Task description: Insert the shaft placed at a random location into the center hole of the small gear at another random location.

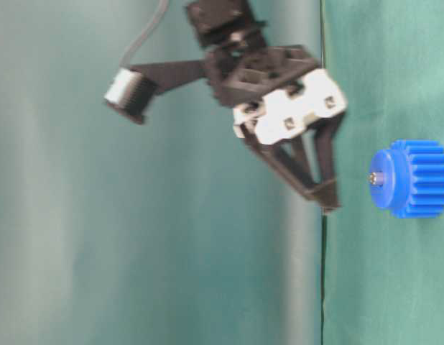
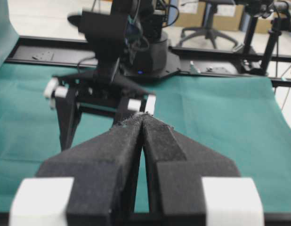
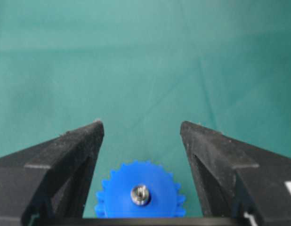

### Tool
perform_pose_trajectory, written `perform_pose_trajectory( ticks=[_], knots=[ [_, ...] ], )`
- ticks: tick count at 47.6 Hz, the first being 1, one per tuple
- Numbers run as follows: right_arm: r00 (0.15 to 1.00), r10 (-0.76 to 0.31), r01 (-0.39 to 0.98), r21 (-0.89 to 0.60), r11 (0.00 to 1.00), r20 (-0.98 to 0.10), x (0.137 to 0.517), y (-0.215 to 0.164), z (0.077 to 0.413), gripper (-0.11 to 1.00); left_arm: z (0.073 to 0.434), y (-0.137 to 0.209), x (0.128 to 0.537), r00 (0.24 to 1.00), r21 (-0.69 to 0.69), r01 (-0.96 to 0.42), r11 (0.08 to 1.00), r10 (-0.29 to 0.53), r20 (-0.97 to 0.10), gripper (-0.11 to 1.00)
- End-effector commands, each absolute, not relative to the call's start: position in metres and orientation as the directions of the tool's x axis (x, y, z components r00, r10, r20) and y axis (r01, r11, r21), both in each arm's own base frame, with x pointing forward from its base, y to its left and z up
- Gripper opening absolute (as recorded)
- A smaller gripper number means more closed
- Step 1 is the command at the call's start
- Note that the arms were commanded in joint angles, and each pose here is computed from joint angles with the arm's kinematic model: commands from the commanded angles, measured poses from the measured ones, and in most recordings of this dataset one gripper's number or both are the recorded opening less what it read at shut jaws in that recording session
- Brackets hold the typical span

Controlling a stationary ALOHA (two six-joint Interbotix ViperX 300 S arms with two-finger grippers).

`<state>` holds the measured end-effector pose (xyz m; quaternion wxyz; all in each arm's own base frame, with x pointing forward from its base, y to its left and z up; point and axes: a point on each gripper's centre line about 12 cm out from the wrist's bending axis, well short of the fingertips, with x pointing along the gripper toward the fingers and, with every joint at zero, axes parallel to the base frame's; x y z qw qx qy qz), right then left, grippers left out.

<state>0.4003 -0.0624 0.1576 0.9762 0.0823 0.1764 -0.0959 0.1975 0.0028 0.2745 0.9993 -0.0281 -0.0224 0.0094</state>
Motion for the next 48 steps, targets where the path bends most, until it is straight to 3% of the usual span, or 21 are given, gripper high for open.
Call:
perform_pose_trajectory(
  ticks=[1,20,48],
  knots=[
    [0.941,-0.155,0.2,0.124,0.972,-0.299,0.401,-0.061,0.192,0.82,0.28,0.003,0.198,0.998,-0.057,-0.019,0.998,0.022,0.063,-0.01],
    [0.949,-0.14,0.181,0.125,0.976,-0.282,0.368,-0.051,0.213,0.82,0.279,0.003,0.198,0.998,-0.057,-0.019,0.998,0.022,0.058,-0.01],
    [0.967,-0.126,0.159,0.138,0.978,-0.221,0.26,-0.032,0.234,0.82,0.278,0.003,0.198,0.998,-0.057,-0.019,0.998,0.022,0.056,-0.01]
  ],
)
